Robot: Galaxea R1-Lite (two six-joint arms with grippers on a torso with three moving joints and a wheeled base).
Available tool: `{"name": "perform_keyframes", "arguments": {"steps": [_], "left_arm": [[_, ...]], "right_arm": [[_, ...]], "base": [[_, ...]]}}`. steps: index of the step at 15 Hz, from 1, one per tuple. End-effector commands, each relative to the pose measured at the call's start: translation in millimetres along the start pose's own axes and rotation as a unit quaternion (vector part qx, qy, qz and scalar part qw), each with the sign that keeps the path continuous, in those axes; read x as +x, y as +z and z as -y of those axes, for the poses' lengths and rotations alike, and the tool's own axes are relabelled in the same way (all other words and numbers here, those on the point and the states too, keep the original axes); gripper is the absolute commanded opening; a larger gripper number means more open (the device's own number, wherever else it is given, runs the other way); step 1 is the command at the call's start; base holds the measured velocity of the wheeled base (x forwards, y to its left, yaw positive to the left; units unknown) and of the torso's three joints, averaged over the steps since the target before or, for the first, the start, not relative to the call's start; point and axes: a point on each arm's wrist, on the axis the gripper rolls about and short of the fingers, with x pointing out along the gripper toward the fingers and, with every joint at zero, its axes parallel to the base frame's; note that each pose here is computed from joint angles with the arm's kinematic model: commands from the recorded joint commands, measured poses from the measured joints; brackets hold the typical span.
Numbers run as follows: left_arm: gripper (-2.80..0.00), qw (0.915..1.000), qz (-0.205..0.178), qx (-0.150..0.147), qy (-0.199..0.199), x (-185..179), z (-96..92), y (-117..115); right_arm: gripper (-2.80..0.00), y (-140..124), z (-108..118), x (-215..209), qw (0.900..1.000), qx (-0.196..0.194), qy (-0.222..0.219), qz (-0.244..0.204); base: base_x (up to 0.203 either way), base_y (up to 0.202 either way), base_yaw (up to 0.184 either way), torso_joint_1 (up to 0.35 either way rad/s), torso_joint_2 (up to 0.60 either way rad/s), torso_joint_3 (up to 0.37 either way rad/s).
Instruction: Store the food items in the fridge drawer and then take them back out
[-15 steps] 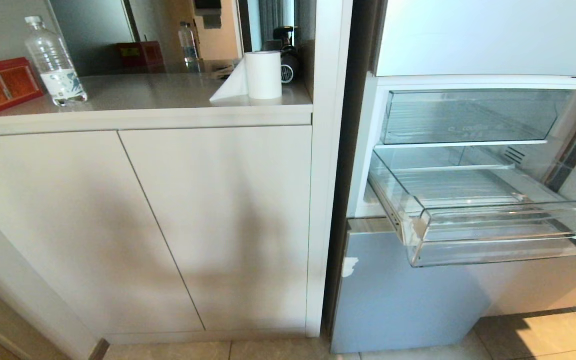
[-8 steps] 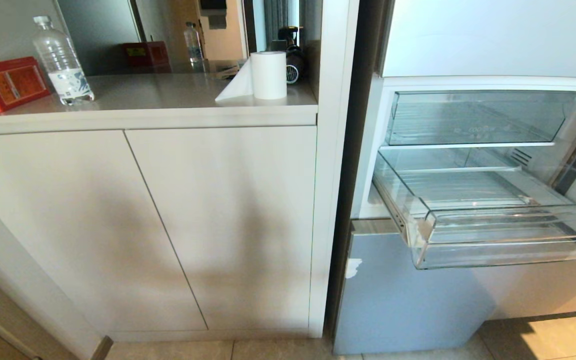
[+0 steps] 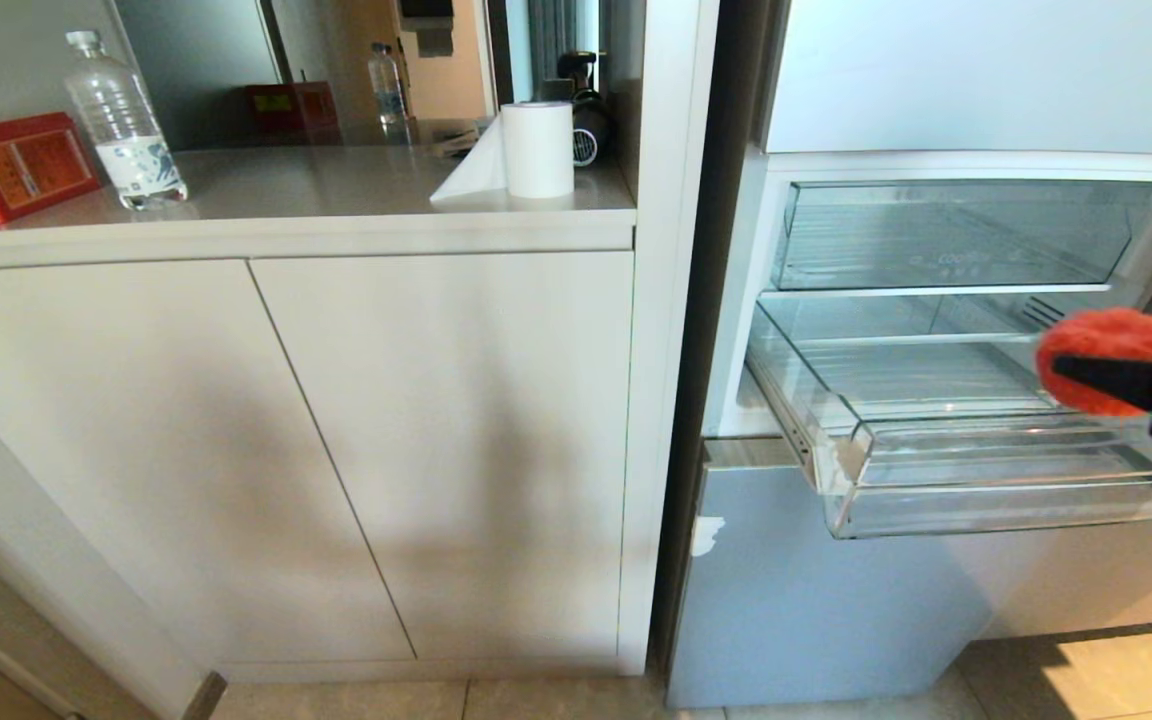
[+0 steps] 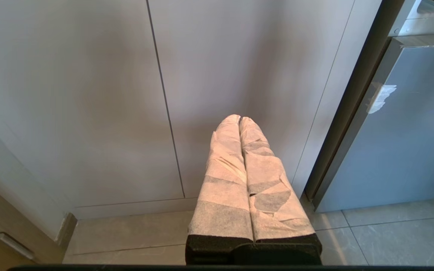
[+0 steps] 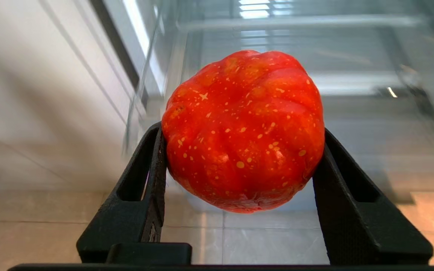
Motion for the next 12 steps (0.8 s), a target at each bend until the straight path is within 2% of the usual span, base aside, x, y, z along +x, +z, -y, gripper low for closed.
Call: {"name": "perform_keyframes", "arguments": {"steps": [1,5,9,10,12], "left_arm": [[-2.80,1.0000,0.000,0.000,0.000,0,0.0,0],[-2.80,1.0000,0.000,0.000,0.000,0,0.0,0],[-2.80,1.0000,0.000,0.000,0.000,0,0.0,0],[-2.80,1.0000,0.000,0.000,0.000,0,0.0,0],[-2.80,1.0000,0.000,0.000,0.000,0,0.0,0]], "right_arm": [[-2.80,-5,5,80,0.998,0.007,-0.002,-0.066],[-2.80,-12,11,162,0.996,0.019,-0.004,-0.087],[-2.80,-27,16,199,0.995,0.027,-0.010,-0.098],[0.00,-28,17,199,0.995,0.028,-0.010,-0.099],[0.00,-21,16,193,0.996,0.028,-0.011,-0.088]], "base": [[0.000,0.000,0.000,0.000,0.00,0.000],[0.000,0.000,0.000,0.000,0.00,0.000],[0.000,0.000,0.000,0.000,0.00,0.000],[0.000,0.000,0.000,0.000,0.00,0.000],[0.000,0.000,0.000,0.000,0.00,0.000]]}}
